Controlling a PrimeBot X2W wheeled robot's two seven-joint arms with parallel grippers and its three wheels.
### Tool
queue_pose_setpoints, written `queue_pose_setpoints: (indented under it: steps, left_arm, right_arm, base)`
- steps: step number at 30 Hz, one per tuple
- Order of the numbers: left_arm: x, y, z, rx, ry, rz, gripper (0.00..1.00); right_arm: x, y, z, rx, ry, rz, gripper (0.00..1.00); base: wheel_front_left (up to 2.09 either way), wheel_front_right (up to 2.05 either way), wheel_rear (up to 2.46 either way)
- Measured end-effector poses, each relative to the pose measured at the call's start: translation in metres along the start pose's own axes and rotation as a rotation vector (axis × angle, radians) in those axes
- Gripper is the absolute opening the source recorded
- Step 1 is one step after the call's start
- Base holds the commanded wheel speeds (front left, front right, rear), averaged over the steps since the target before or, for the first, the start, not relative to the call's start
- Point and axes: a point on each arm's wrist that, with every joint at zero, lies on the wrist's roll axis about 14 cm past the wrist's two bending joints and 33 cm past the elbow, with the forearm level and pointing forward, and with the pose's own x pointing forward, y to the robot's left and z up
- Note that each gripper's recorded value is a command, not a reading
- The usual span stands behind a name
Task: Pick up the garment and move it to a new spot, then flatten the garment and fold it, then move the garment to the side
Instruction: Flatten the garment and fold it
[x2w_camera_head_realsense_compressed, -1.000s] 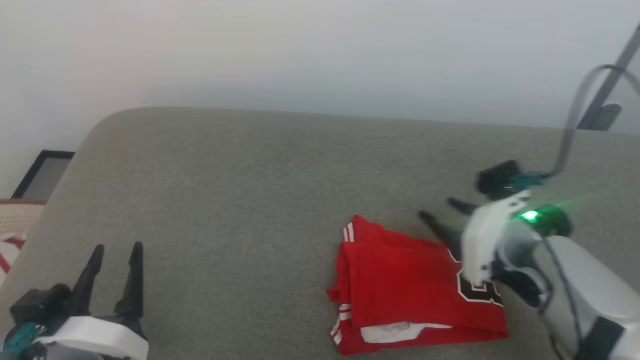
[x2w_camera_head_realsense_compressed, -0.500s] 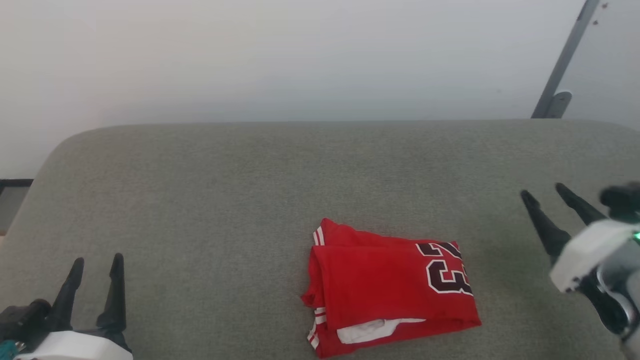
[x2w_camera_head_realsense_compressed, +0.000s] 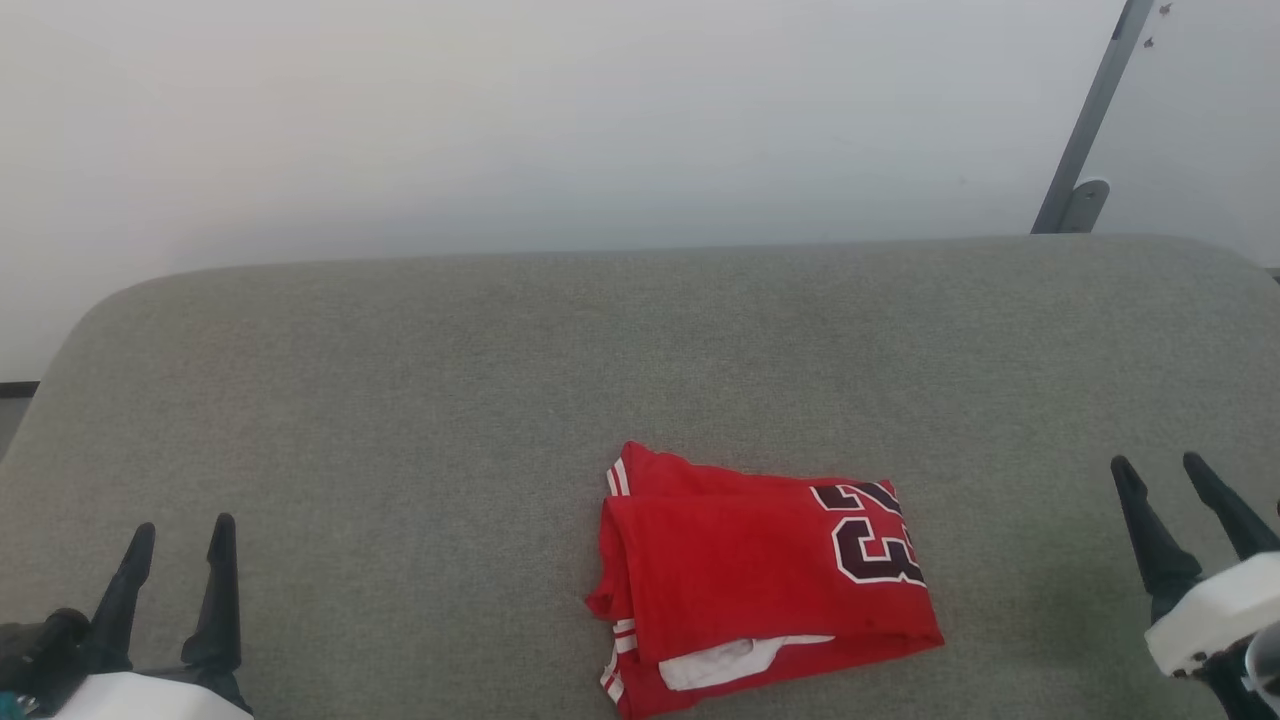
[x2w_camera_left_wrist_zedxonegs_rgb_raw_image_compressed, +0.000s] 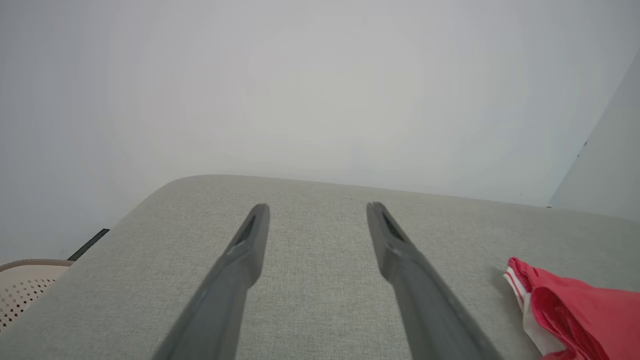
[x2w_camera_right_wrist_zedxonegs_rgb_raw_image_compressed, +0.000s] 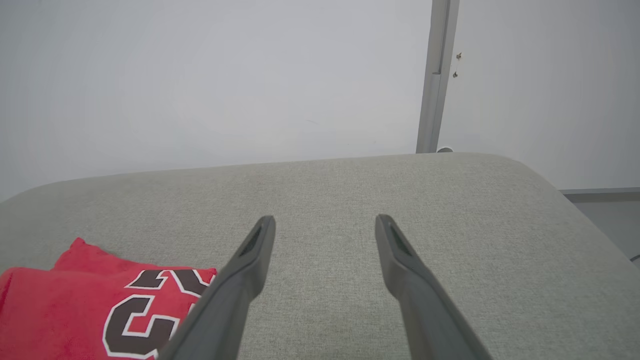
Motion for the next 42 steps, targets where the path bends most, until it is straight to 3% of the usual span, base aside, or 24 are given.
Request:
queue_pose_setpoints:
  steps: [42]
  left_arm:
    - [-0.006, -0.001, 0.001, -0.004, 0.003, 0.002, 1.0]
  right_arm:
    - [-0.017, 0.015, -0.015, 0.041, 0.002, -0.002, 1.0]
  base:
    - [0.0, 0.0, 0.0]
